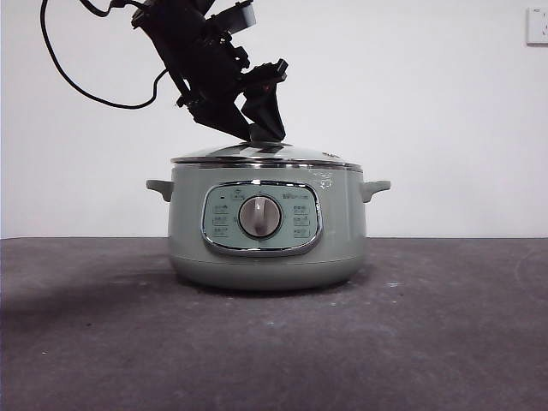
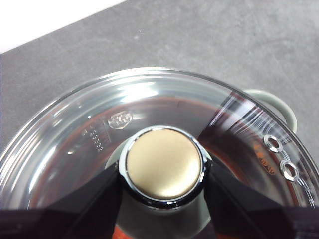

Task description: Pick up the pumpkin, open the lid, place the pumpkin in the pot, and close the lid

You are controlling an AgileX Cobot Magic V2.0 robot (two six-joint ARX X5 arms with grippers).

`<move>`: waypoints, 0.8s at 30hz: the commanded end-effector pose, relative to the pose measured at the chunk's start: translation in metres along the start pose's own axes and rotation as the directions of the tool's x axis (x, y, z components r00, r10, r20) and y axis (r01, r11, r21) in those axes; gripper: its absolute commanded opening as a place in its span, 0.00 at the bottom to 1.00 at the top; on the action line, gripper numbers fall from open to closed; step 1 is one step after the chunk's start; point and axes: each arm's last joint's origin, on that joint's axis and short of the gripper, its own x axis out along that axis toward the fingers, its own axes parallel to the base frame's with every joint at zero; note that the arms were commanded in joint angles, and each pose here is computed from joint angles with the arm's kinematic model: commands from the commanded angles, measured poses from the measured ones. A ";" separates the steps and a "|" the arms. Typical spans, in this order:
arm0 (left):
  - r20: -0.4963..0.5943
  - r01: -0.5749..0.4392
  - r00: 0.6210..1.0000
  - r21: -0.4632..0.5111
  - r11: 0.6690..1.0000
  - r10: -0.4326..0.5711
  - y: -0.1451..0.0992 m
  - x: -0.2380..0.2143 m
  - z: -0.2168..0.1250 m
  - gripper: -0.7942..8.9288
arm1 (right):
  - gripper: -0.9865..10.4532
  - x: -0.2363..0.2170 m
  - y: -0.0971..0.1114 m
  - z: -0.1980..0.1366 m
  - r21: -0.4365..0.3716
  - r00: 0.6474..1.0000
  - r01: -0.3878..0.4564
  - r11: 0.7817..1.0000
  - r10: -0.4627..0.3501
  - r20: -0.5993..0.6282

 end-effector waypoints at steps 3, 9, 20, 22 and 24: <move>0.022 0.008 1.000 0.022 1.000 -0.008 0.000 -0.004 0.005 0.07 | 0.63 -0.001 0.000 0.001 0.009 1.000 -0.002 1.000 0.002 0.008; -0.019 0.010 1.000 0.015 1.000 -0.009 0.000 -0.004 0.001 0.08 | 0.63 0.000 0.000 0.001 0.009 1.000 -0.003 1.000 0.003 0.007; -0.036 0.012 0.999 0.008 1.000 -0.011 0.000 -0.004 0.000 0.54 | 0.63 0.000 0.001 0.000 0.009 1.000 -0.024 1.000 0.024 0.003; -0.033 0.011 0.999 0.001 1.000 -0.011 -0.001 -0.006 0.001 0.54 | 0.63 0.000 0.001 0.000 0.009 0.999 -0.042 0.999 0.042 0.000; -0.028 0.010 1.000 -0.002 1.000 -0.010 -0.001 -0.010 0.003 0.54 | 0.63 0.000 0.002 0.000 0.009 0.999 -0.054 0.999 0.054 -0.001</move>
